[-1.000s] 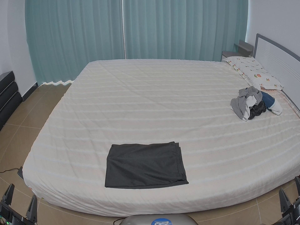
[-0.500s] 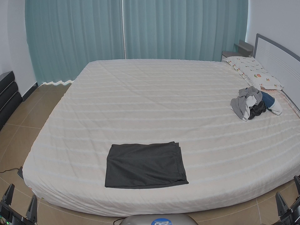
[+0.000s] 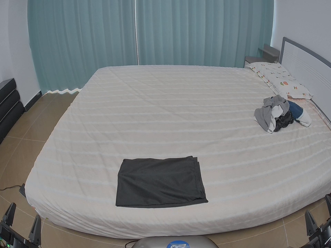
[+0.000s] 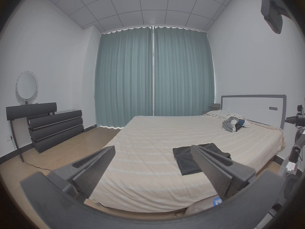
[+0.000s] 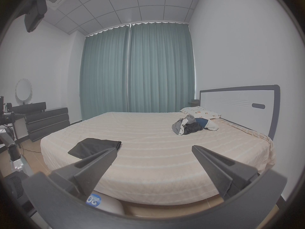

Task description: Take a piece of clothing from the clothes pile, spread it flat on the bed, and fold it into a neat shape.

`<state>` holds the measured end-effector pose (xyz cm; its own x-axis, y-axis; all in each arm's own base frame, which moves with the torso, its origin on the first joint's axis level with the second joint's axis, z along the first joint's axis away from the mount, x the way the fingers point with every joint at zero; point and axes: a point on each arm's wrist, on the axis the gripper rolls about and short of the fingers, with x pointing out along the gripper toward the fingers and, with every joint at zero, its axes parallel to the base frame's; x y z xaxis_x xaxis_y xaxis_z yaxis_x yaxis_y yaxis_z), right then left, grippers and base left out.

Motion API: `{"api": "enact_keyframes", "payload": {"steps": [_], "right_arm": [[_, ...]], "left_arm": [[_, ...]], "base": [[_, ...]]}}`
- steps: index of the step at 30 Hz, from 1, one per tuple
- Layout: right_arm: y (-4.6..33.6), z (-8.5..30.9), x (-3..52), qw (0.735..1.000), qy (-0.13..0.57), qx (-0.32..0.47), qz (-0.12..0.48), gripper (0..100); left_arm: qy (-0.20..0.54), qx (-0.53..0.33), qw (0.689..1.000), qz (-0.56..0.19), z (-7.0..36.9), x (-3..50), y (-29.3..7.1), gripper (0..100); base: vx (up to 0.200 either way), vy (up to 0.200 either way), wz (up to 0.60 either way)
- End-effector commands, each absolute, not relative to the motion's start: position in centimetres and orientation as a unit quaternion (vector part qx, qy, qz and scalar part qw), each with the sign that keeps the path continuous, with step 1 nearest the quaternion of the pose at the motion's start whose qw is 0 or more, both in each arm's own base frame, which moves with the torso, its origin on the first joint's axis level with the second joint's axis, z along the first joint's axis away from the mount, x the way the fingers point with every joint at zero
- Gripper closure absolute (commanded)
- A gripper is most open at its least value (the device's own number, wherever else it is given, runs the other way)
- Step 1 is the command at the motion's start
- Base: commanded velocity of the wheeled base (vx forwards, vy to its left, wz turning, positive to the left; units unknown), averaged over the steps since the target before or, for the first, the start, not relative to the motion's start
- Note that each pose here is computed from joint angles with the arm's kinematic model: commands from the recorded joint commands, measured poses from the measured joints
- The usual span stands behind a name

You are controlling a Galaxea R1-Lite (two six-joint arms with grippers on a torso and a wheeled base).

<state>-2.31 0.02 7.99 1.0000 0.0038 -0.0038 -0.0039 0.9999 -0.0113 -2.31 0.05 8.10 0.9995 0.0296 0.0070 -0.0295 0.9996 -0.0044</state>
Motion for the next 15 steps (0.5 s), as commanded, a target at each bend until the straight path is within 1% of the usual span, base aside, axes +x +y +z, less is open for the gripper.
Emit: {"api": "enact_keyframes", "payload": {"steps": [1,15], "right_arm": [[0.01,7.56,-2.29,1.0,0.003,-0.005,0.003,0],[0.01,7.56,-2.29,1.0,0.003,-0.005,0.004,0]], "left_arm": [[-0.001,-0.002,1.0,0.015,7.56,-2.28,0.05,0],[-0.002,-0.003,1.0,0.015,7.58,-2.28,0.04,0]], "base": [[0.0,0.0,0.0],[0.0,0.0,0.0]]}}
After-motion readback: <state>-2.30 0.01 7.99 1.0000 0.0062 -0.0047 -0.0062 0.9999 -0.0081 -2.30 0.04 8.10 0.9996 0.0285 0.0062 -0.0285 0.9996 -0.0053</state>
